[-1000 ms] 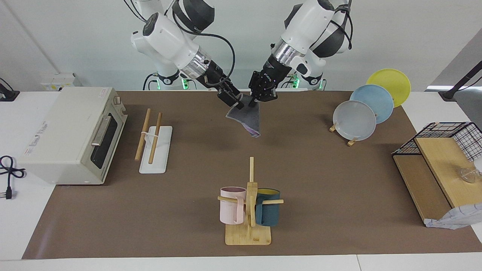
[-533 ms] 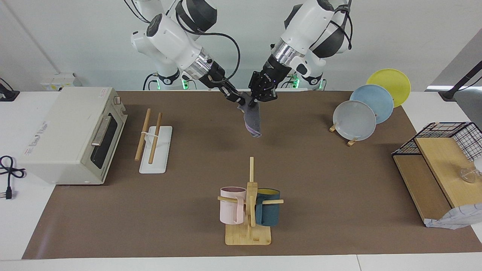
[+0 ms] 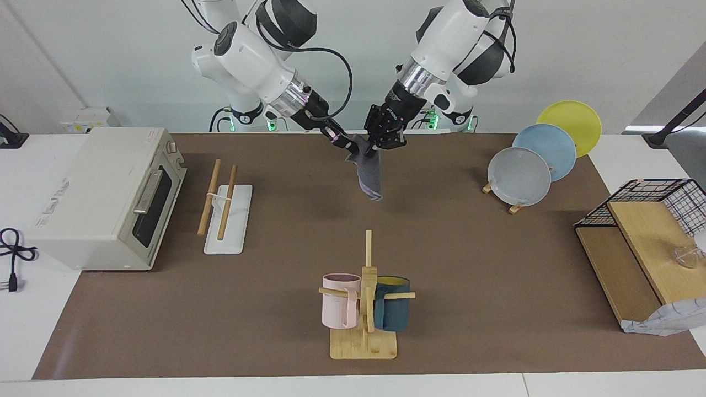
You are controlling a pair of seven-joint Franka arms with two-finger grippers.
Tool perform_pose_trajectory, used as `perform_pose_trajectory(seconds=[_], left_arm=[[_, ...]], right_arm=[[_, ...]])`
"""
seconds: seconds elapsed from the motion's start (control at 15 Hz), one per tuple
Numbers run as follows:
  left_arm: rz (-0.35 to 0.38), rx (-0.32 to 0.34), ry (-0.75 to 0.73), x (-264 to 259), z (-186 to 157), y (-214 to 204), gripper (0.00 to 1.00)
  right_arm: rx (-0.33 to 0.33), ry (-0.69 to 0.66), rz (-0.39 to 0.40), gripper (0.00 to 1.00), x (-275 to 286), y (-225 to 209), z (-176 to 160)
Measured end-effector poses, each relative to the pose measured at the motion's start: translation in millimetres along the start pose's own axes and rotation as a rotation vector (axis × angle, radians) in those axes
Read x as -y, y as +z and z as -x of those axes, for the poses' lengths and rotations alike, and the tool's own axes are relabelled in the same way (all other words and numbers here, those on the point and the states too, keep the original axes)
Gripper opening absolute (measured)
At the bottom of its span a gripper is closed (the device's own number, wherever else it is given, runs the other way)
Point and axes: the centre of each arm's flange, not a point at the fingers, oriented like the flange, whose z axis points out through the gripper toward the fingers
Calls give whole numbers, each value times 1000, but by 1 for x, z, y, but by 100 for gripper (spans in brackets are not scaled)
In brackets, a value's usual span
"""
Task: Fold towel and hang on rack
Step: 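Grasp the towel with the right gripper from the left gripper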
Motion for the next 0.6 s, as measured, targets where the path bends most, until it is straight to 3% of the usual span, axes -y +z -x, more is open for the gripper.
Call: perform_pose_trajectory(seconds=[0.07,0.13,0.4,0.6], left_arm=[[-1,-2,0,0,-1,1,6],[-2,-4,0,1,-2,1,13],[-1,-5,1,2,-3,0,55],[-1,-6,1,3,-3,0,89]], right_arm=[[0,0,0,2,0,0,0],[0,0,1,2,0,0,0],[1,-4,5,2,-1,1,0],[18,-93,50,2,-5,1,-3]])
